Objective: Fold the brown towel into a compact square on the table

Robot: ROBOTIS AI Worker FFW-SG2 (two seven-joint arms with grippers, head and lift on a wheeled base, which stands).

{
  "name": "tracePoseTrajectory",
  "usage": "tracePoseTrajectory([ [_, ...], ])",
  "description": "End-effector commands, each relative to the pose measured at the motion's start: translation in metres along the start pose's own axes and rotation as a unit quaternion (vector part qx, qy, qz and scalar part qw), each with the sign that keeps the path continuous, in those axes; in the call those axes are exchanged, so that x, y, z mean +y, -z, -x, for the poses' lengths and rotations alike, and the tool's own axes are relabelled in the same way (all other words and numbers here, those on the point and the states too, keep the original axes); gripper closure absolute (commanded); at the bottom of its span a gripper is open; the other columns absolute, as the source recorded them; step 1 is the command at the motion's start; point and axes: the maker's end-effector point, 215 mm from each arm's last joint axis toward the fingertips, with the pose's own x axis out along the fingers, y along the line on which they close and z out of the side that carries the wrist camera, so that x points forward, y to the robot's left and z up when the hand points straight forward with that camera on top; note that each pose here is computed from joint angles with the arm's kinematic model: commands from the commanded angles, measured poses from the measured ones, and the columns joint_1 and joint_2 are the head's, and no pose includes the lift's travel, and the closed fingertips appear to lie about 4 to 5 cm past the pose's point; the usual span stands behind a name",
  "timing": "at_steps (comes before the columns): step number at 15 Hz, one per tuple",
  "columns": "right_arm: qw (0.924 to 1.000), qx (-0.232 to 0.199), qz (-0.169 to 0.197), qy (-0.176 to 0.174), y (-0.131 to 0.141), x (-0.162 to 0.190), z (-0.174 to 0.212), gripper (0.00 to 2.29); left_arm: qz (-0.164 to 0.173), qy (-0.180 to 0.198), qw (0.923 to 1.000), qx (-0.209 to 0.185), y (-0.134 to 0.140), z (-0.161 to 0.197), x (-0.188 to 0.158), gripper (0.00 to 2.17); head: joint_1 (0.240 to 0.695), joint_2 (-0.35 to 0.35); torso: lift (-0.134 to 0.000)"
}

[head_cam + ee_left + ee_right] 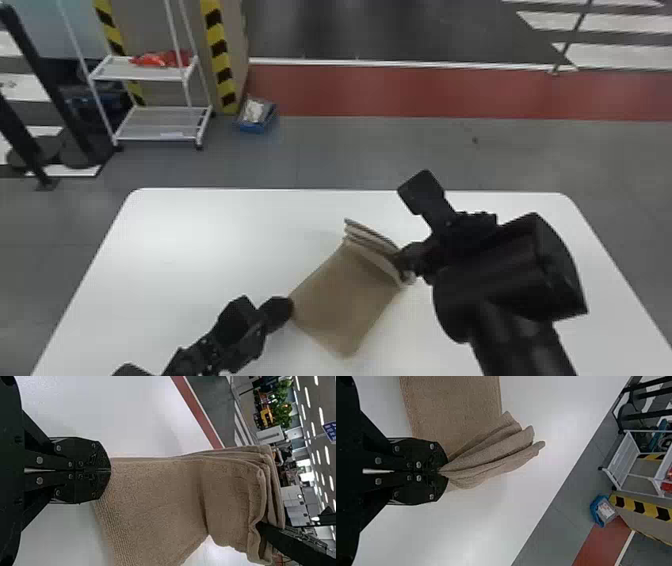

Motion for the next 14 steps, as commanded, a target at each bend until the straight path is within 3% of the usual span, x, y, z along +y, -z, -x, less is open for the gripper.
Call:
tracePoseTrajectory([
  [1,0.9999,0.000,0.011,-0.009,-0.001,0.015,0.000,1.33,0.001,0.000,1.0000,0.000,0.000,-0.001,0.000,1.76,0.695,-0.017,0.000],
  [14,0.9952,0.026,0.078,-0.053,0.008,0.093,-0.011,1.33,-0.001,0.004,1.0000,-0.002,-0.003,-0.002,-0.005,1.76,0.695,0.056,0.000],
])
